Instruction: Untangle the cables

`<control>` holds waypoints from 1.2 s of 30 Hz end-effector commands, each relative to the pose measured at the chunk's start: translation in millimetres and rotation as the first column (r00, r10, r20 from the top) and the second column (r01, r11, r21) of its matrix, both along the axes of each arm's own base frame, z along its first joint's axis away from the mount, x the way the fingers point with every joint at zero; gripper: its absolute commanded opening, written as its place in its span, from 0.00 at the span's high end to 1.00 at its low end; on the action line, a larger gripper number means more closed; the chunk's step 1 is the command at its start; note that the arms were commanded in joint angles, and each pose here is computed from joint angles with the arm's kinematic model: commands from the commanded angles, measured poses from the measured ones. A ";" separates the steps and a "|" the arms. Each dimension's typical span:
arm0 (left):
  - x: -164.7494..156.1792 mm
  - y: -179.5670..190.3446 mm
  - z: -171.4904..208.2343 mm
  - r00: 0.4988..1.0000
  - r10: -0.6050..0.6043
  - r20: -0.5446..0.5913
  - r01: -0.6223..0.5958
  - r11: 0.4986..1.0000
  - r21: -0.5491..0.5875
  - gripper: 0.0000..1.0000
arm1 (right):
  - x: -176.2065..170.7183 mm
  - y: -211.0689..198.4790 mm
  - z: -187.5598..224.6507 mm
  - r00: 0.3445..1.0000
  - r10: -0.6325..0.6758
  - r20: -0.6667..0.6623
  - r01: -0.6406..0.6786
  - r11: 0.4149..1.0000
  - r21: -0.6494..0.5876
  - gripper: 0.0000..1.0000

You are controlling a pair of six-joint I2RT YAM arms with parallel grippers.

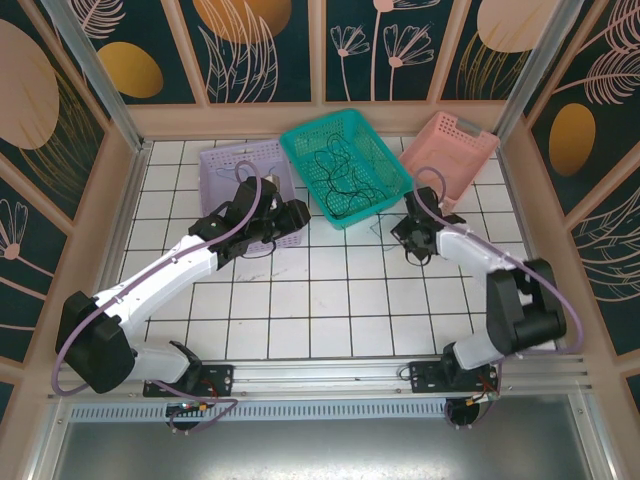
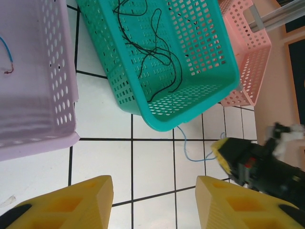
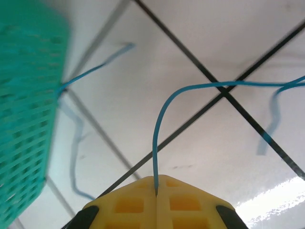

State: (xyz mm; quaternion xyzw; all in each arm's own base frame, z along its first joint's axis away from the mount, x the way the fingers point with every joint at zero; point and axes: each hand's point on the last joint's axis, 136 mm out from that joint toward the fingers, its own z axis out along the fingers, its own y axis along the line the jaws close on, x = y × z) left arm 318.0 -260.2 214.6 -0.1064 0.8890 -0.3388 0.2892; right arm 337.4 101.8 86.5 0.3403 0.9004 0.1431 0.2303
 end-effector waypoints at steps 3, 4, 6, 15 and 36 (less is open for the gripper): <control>2.1 -15.3 26.0 0.999 -0.036 0.032 0.038 0.996 -0.075 0.46 | -12.7 7.0 57.2 0.967 0.238 0.087 -0.220 0.959 -0.179 1.00; 3.0 -17.4 28.3 0.999 -0.042 0.035 0.044 0.996 -0.083 0.45 | -15.6 10.5 64.2 0.955 0.280 0.093 -0.258 0.946 -0.197 1.00; 3.7 -24.3 34.4 0.997 -0.064 0.041 0.068 0.992 -0.105 0.42 | -21.5 19.8 83.1 0.917 0.378 0.125 -0.344 0.911 -0.229 1.00; -3.6 -48.8 10.2 0.982 -0.157 -0.103 0.140 0.978 -0.157 0.36 | -44.2 62.2 158.1 0.694 0.646 0.319 -0.597 0.763 -0.247 1.00; -37.3 -46.6 -85.5 0.898 -0.169 -0.407 0.142 0.985 -0.094 0.31 | -99.4 130.6 202.6 0.336 0.814 0.473 -0.830 0.493 -0.260 1.00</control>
